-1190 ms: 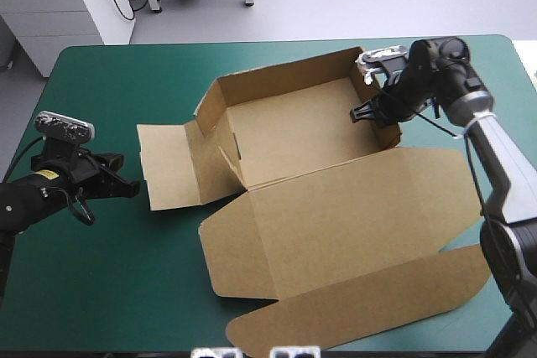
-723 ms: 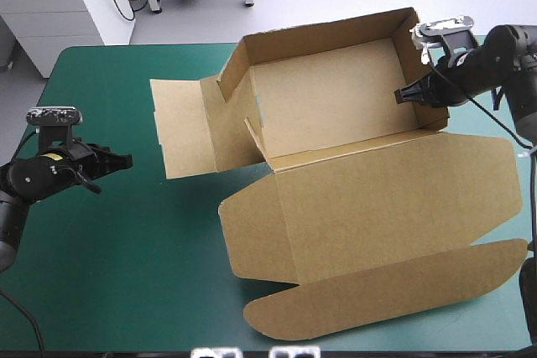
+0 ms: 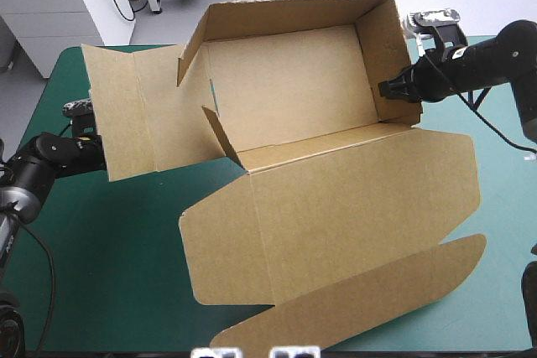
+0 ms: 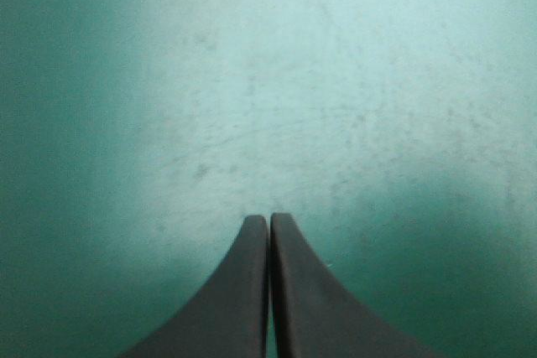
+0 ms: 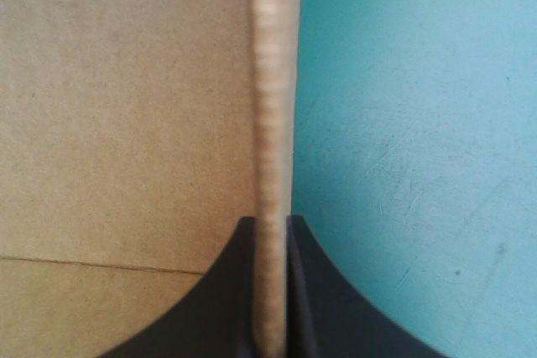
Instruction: Fold the box
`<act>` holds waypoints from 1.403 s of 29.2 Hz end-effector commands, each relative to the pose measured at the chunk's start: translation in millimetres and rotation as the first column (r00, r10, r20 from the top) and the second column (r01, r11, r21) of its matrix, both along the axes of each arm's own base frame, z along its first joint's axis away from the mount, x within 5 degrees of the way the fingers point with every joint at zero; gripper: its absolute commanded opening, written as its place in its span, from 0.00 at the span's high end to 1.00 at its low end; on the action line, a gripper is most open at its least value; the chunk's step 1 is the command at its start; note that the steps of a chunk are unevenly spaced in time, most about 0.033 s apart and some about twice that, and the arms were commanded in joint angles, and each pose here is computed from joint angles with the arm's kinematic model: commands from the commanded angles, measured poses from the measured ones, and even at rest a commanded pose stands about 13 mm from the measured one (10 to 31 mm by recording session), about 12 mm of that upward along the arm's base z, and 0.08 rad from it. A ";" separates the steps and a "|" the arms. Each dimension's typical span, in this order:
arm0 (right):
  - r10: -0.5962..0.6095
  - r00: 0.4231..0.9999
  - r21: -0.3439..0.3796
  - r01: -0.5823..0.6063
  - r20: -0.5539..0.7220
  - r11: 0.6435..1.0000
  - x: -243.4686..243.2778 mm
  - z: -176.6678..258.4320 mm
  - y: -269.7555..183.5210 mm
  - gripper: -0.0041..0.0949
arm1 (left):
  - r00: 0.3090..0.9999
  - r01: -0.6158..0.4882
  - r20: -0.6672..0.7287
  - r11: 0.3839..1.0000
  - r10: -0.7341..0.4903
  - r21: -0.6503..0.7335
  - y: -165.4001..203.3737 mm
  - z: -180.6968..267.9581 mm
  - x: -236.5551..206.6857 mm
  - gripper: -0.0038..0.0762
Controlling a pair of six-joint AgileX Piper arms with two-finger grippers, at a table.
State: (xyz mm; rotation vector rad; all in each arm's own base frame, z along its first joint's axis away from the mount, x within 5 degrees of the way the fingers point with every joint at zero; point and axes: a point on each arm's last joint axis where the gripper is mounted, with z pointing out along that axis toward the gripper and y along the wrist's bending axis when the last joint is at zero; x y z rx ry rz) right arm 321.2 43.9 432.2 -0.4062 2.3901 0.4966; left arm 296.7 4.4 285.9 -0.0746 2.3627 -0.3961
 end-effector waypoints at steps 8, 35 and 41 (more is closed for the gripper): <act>0.029 0.999 0.039 -0.030 0.029 0.999 4.9 3.9 21.6 0.97 | 0.980 0.056 0.198 0.985 -0.023 -0.162 -42.6 68.1 9.1 0.96; -0.140 0.983 -0.172 0.160 0.122 0.972 14.9 0.6 16.7 0.97 | 0.948 0.319 0.187 0.777 -0.258 -0.542 -77.9 89.9 -10.7 0.96; -0.139 0.984 -0.175 0.158 0.115 0.972 14.4 0.1 16.6 0.97 | 0.935 0.354 0.201 0.764 -0.291 -0.539 -79.7 90.8 -12.9 0.96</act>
